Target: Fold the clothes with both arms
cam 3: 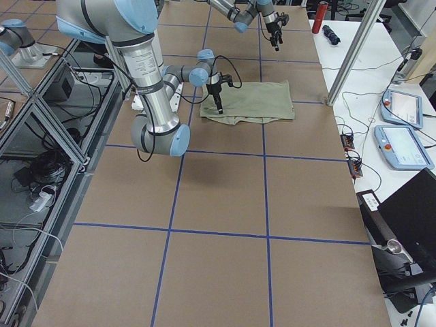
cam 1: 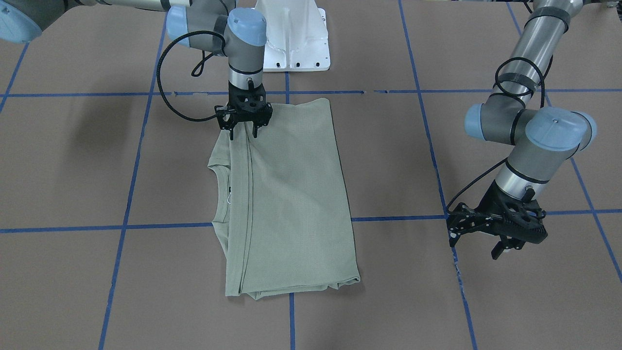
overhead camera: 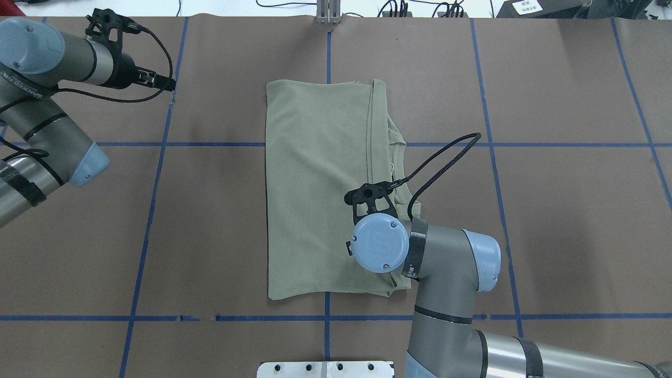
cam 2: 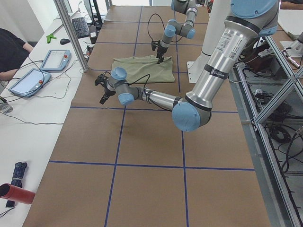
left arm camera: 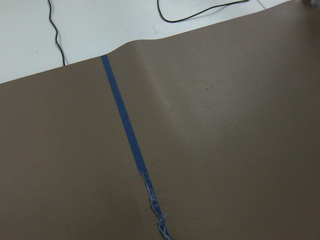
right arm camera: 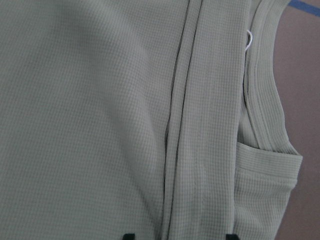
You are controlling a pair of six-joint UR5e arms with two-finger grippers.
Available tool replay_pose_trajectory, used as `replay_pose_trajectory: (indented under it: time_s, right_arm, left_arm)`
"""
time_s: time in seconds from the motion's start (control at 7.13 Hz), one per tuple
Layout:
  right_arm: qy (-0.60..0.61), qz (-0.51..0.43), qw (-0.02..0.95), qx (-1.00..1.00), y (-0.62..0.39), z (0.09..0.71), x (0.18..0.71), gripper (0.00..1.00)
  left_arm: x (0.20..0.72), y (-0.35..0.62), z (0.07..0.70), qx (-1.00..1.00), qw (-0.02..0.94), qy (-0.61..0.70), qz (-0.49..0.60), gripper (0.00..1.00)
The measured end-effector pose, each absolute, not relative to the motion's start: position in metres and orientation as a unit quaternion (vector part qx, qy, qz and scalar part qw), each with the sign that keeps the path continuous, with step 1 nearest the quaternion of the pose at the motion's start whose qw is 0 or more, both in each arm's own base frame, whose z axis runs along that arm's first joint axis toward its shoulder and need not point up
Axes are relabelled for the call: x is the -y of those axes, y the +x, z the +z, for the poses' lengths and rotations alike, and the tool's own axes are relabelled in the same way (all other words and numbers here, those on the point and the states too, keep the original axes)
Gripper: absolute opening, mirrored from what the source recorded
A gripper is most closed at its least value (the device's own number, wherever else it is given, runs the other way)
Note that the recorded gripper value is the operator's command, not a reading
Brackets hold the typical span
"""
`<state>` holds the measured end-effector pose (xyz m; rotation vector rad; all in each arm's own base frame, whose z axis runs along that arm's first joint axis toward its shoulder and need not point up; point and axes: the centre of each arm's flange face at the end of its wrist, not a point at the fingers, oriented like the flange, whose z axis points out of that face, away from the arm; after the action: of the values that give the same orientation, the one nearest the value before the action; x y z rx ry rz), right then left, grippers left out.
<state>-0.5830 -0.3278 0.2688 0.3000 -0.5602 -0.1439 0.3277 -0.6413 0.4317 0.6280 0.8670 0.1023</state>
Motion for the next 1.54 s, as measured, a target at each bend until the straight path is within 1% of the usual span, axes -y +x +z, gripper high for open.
replay_pose_trajectory:
  time_s: [0.14,0.28,0.84,0.98,1.54]
  right_arm:
    - [0.145,-0.077,0.949,0.269,-0.582,0.27,0.324,0.48]
    - [0.143,-0.079,0.951,0.263,-0.579,0.27,0.322,0.39]
    - [0.137,-0.088,0.954,0.252,-0.58,0.265,0.312,0.39]
    - [0.138,-0.09,0.954,0.252,-0.582,0.264,0.31,0.41]
    - [0.136,-0.102,0.952,0.253,-0.591,0.265,0.293,0.41]
  left_arm:
    - [0.638,0.333,0.431,-0.418,0.857,0.298,0.049,1.0]
    - [0.636,0.336,0.431,-0.42,0.856,0.297,0.05,1.0]
    - [0.635,0.338,0.432,-0.421,0.856,0.297,0.049,1.0]
    - [0.635,0.338,0.432,-0.421,0.856,0.297,0.05,1.0]
    - [0.635,0.338,0.432,-0.42,0.856,0.296,0.05,1.0]
